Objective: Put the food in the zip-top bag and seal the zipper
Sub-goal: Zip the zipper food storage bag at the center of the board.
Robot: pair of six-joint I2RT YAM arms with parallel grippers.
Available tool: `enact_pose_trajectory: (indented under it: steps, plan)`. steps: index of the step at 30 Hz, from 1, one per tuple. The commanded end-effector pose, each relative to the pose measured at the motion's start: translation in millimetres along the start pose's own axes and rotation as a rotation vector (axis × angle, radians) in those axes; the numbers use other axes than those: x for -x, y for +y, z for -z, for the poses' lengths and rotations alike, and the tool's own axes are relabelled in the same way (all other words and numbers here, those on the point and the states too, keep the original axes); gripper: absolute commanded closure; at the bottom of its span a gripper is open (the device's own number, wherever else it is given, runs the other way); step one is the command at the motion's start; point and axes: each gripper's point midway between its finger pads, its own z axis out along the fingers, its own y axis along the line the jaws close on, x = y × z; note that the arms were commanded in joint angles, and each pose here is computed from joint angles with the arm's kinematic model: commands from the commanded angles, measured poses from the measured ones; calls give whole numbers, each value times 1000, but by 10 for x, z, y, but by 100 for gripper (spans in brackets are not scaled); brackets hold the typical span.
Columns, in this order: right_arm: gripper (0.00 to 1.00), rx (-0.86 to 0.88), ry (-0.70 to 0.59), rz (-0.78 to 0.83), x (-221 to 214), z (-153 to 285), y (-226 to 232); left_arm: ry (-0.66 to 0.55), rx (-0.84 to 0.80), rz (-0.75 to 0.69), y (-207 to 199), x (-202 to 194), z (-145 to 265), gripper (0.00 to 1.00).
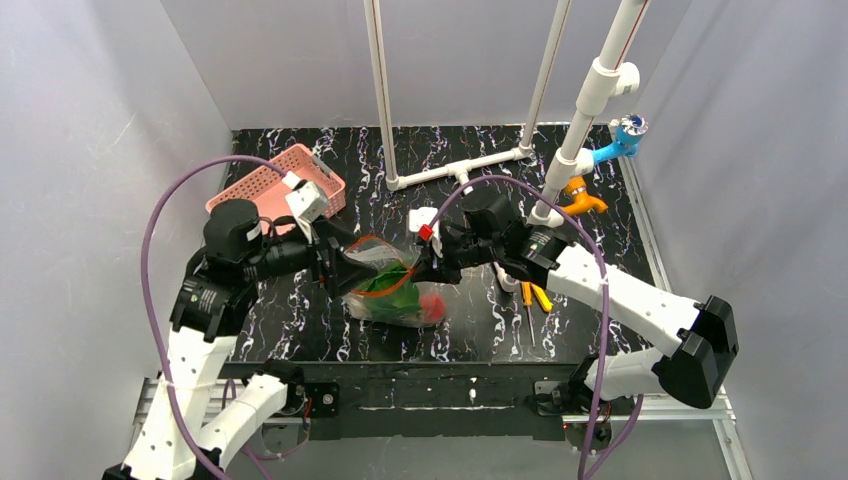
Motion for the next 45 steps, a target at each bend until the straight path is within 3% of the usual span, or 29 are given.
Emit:
enact_pose_trajectory:
  steps: [1, 2, 8, 19, 26, 29, 33, 35, 40, 41, 43, 45]
  plan:
    - [99, 44, -49, 4, 220, 113, 65, -55, -274, -455, -258, 107, -82, 6]
    - [99, 52, -59, 1, 243, 141, 81, -44, -297, -499, -254, 65, -117, 2]
    - [99, 39, -101, -8, 353, 244, 82, 97, -429, -587, -343, -272, -479, 2]
    - [99, -12, -148, 21, 458, 331, 32, 234, -398, -669, -55, -699, -760, 4]
    - [99, 14, -120, 18, 377, 325, 86, 304, -379, -669, 72, -832, -806, 11]
    - [99, 8, -107, 21, 353, 333, 79, 326, -379, -654, 85, -822, -813, 22]
    - [99, -38, -90, 25, 319, 374, 32, 331, -378, -632, 73, -795, -819, 56]
    - [91, -67, -95, 16, 333, 407, 9, 352, -377, -621, 82, -818, -807, 67]
    - [52, -171, -192, -41, 388, 478, -62, 367, -387, -590, 41, -851, -754, 98]
    - [40, -193, -228, -48, 398, 504, -67, 364, -386, -584, 32, -861, -744, 100]
    - [26, -219, -306, -50, 392, 535, -55, 353, -382, -575, 17, -880, -726, 100]
    - [24, -204, -352, -57, 360, 542, 5, 340, -385, -561, -9, -897, -714, 100]
